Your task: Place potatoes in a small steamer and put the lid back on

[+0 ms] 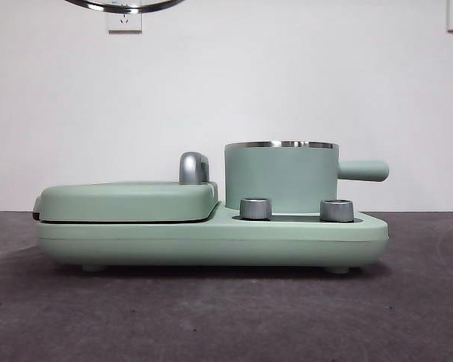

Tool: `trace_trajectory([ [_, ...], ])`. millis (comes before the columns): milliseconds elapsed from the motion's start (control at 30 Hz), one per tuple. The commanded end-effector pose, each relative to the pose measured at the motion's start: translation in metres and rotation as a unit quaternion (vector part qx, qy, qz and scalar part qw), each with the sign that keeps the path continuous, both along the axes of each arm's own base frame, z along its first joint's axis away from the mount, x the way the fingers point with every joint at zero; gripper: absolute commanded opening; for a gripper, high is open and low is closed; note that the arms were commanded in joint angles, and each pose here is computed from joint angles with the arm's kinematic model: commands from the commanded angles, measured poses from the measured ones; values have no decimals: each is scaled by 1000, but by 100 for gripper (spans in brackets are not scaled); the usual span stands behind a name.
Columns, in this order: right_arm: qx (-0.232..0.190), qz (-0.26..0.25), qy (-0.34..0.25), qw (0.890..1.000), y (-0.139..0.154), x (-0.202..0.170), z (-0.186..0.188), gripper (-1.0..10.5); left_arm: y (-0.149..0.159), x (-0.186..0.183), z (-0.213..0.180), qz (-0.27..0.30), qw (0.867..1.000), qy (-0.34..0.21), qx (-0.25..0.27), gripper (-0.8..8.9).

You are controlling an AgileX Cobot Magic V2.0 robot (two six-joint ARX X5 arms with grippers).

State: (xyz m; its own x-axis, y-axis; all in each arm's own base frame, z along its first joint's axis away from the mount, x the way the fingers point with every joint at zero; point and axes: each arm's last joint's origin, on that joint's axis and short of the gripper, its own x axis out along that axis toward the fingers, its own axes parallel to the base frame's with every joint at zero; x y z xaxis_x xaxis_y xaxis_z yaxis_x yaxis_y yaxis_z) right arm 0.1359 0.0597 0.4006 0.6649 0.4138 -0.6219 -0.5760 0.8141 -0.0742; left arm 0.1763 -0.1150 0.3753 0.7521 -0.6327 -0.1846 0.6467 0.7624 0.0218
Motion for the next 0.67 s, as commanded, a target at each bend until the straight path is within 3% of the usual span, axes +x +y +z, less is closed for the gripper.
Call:
trace_trajectory([
  [33, 21, -3, -8, 1000, -8, -24, -11, 266, -7, 4, 5, -17, 1000, -14, -19, 15],
  [367, 54, -10, -11, 998, -33, -84, -40, 270, -43, 35, -12, -42, 998, -18, -36, 15],
  [667, 63, -15, -12, 998, -36, -93, -41, 270, -79, 80, -36, -47, 998, -15, -37, 15],
])
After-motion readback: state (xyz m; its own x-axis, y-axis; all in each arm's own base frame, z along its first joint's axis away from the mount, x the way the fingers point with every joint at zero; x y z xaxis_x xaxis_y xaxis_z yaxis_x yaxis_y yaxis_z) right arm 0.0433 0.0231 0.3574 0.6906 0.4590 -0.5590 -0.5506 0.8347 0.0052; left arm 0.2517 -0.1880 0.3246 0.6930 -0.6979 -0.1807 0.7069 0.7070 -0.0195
